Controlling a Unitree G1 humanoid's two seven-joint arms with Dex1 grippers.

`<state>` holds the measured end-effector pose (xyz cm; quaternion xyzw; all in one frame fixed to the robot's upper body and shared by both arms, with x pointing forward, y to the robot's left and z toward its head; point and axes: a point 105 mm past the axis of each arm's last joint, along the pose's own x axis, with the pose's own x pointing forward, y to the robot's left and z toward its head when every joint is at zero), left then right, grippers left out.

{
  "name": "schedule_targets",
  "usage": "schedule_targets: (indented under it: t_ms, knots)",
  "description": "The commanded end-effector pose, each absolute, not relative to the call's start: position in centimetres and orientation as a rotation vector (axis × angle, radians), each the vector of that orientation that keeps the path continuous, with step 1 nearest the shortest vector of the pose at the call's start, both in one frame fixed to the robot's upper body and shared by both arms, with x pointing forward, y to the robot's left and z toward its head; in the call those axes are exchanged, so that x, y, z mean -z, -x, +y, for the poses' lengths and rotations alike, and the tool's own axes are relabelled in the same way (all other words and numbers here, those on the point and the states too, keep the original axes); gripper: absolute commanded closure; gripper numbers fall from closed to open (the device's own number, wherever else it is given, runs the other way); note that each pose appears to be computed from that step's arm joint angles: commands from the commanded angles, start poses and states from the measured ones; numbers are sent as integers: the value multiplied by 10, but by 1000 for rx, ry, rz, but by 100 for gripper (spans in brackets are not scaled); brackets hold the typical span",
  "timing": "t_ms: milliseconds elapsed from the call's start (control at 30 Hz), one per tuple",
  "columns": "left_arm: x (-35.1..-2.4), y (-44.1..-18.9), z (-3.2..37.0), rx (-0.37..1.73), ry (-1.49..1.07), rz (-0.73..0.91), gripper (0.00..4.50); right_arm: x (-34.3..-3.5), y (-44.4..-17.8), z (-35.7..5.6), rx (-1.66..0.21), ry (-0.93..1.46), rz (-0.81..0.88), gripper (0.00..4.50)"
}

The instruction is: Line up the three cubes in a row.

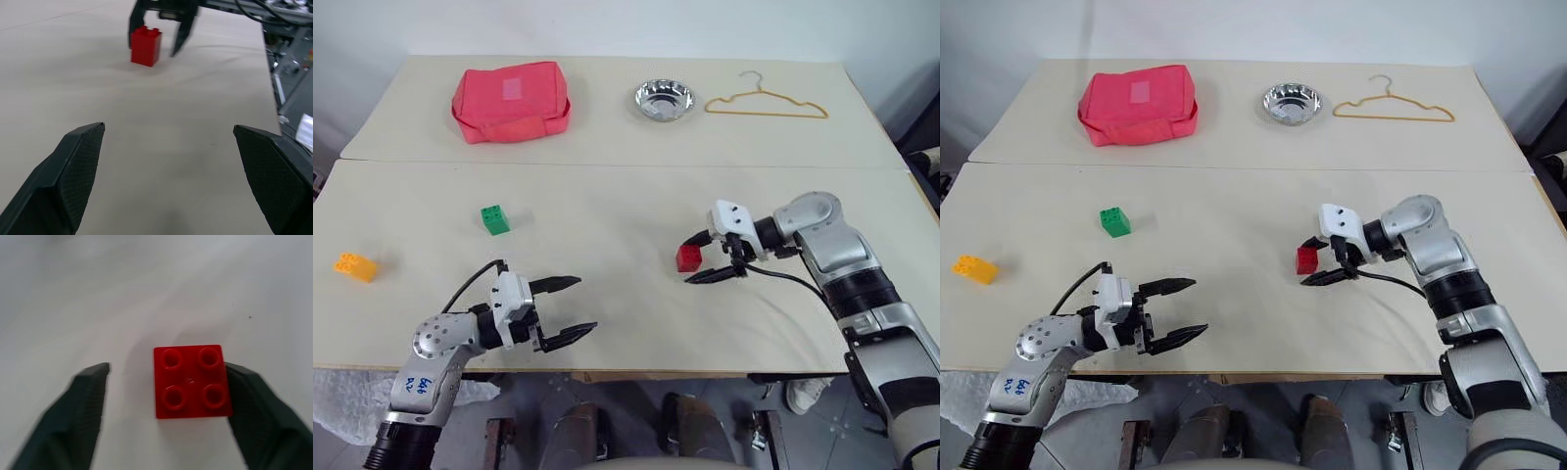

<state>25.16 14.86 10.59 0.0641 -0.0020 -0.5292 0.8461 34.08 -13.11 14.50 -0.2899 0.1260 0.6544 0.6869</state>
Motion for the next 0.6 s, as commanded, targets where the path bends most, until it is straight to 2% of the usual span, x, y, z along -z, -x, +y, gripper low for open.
schedule_targets:
  t_ms: [33,167,233,300,467,600]
  knots:
    - [-114,-253,159,1008,-106,-67,0,-179,-328,-135,-1468,630,78,4]
    - [-123,-253,203,716,-122,-141,0,-199,-300,-153,-1451,458,-143,4]
    - [-126,-246,228,589,-148,-160,0,-204,-298,-165,-1351,373,-226,4]
    - [-118,-230,253,500,-171,-113,0,-199,-296,-180,-1214,299,-283,4]
    - [-103,-197,291,311,-166,-53,0,-178,-285,-203,-1028,146,-253,4]
    - [-102,-183,305,163,-154,-64,0,-168,-275,-205,-953,155,-307,4]
